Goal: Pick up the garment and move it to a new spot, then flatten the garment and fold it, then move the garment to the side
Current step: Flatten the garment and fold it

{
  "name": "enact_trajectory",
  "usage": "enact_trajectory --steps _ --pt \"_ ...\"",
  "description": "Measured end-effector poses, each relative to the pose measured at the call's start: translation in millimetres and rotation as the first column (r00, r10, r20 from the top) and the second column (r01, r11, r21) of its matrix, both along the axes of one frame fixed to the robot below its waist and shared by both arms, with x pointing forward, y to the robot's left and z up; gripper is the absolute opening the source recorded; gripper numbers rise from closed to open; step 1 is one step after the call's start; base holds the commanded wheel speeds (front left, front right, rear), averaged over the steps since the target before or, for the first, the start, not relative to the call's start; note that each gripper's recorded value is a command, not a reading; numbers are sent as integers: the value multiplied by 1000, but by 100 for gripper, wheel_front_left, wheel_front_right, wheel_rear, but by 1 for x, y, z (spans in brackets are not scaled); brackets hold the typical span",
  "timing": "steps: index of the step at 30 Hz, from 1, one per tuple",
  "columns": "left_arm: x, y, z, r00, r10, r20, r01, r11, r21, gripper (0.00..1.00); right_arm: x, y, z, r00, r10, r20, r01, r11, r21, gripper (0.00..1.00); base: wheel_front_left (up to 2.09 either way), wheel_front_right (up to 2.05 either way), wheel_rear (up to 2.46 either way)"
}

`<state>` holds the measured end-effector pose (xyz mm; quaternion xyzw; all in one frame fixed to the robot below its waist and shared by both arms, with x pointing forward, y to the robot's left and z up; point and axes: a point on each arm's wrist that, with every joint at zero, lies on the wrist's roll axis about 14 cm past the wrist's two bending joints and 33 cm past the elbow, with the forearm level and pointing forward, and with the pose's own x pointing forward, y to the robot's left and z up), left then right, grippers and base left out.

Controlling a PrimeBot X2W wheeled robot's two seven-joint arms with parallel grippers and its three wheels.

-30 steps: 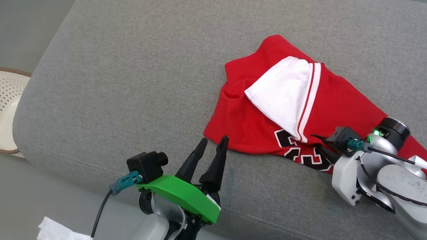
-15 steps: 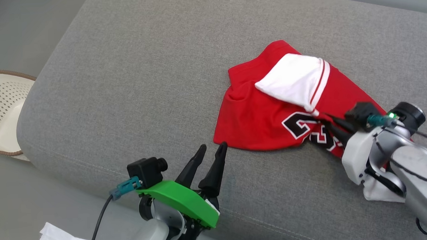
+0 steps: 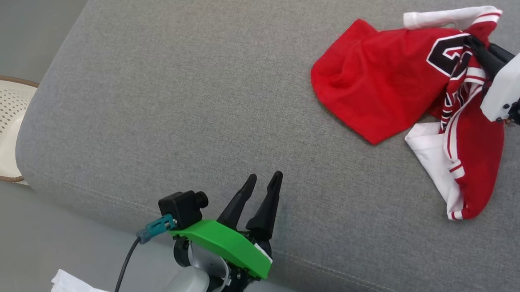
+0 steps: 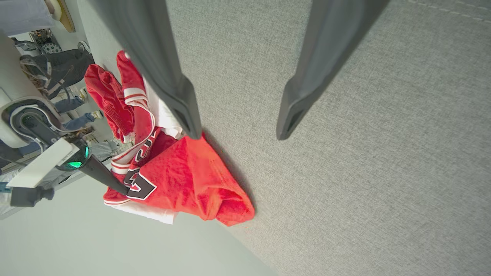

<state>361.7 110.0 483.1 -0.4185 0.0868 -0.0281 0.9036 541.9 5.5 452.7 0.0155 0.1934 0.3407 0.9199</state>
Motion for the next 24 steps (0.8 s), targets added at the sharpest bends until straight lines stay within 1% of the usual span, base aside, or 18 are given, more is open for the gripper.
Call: enact_trajectory --steps 1,2,5,8,11,15,16,17,18,19,22,24 --pt "0 -1 -2 1000 -5 -6 5 1000 -1 100 1 -5 -9 999 -20 -36 20 1000 -16 0 0 0 0" --pt "0 -1 -2 1000 -5 -6 5 1000 -1 100 1 -5 -9 999 -20 -36 20 1000 -16 0 0 0 0" --pt "2 -8 -6 999 -31 -19 31 1000 -7 100 3 -16 -32 993 -49 -106 42 997 -70 0 0 0 0" --pt "5 -15 -8 998 -61 -22 60 998 -18 100 10 -19 -38 992 -59 -116 49 995 -88 0 0 0 0" --pt "13 -20 -5 996 -89 -9 88 995 -56 100 16 -16 -40 994 -46 -101 35 994 -105 0 0 0 0" --pt "20 -38 1 986 -164 19 165 973 -160 100 18 -21 -43 995 -47 -93 35 991 -126 0 0 0 0" --pt "21 -42 2 983 -182 25 183 966 -182 100 20 -24 -42 995 -53 -85 42 990 -131 11 0 0 0" --pt "23 -46 3 980 -197 27 199 960 -199 100 23 -27 -41 995 -66 -72 55 989 -139 36 0 0 0" --pt "25 -51 5 977 -211 30 213 952 -219 100 25 -30 -38 996 -69 -51 60 987 -148 61 0 0 0" --pt "27 -55 8 973 -226 42 230 945 -234 100 28 -32 -34 997 -72 -31 66 986 -150 100 0 0 0" --pt "35 -66 16 966 -252 60 258 912 -320 100 36 -35 -19 996 -87 19 89 988 -127 100 0 0 0" --pt "41 -69 14 963 -264 60 269 908 -321 100 36 -35 -11 995 -86 52 91 990 -110 100 0 0 0"
